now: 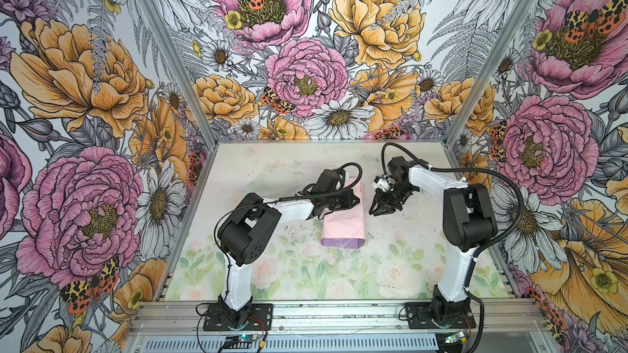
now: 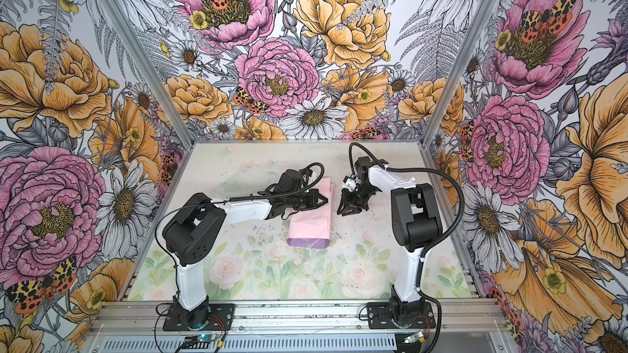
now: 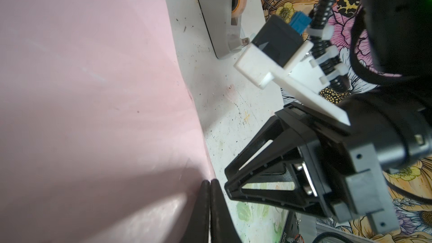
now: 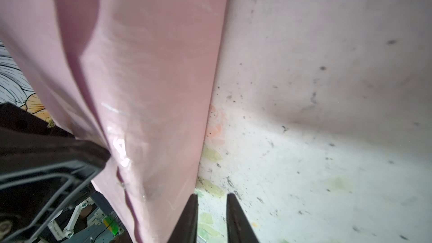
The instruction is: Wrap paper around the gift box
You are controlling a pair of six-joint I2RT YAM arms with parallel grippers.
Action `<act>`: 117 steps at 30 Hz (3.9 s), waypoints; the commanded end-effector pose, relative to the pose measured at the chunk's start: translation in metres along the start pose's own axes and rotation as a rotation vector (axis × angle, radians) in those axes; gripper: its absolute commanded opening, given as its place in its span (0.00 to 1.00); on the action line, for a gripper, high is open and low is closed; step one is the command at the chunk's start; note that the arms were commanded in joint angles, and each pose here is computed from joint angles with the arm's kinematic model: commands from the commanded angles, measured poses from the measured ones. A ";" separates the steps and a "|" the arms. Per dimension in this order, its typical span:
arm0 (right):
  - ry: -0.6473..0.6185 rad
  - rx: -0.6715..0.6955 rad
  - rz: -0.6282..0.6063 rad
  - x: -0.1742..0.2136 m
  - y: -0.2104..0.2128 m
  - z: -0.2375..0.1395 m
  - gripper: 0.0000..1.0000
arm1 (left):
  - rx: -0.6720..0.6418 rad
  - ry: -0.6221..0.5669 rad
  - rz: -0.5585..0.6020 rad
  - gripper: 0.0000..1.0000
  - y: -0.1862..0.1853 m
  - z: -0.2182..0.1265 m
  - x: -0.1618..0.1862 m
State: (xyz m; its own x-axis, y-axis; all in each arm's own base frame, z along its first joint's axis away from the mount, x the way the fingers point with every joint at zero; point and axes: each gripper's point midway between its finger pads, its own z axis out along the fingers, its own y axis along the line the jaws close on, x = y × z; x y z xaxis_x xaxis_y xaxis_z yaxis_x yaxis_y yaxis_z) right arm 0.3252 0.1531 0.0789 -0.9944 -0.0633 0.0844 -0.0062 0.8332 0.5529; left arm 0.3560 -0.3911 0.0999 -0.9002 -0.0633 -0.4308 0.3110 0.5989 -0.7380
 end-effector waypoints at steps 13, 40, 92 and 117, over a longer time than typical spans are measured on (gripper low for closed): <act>-0.215 -0.057 -0.083 -0.014 0.058 -0.028 0.08 | -0.107 0.055 -0.021 0.07 0.026 0.002 0.020; -0.293 0.026 -0.029 -0.023 0.034 -0.019 0.15 | -0.086 0.034 0.014 0.14 0.003 -0.004 0.001; -0.239 0.172 -0.006 -0.026 0.066 0.013 0.35 | -0.376 -0.029 -0.109 0.49 0.038 -0.087 0.007; -0.249 0.170 0.025 -0.033 0.071 0.010 0.25 | -0.351 -0.111 -0.167 0.45 0.037 -0.082 -0.013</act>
State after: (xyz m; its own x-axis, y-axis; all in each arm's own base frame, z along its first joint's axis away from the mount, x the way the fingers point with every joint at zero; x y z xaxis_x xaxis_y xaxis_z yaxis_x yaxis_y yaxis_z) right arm 0.3380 0.2120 0.0935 -0.9949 0.0800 -0.0618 0.0501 0.9212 0.3858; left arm 0.3369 -0.2913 0.1063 -0.9093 -0.2244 -0.3504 0.0060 0.8349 -0.5503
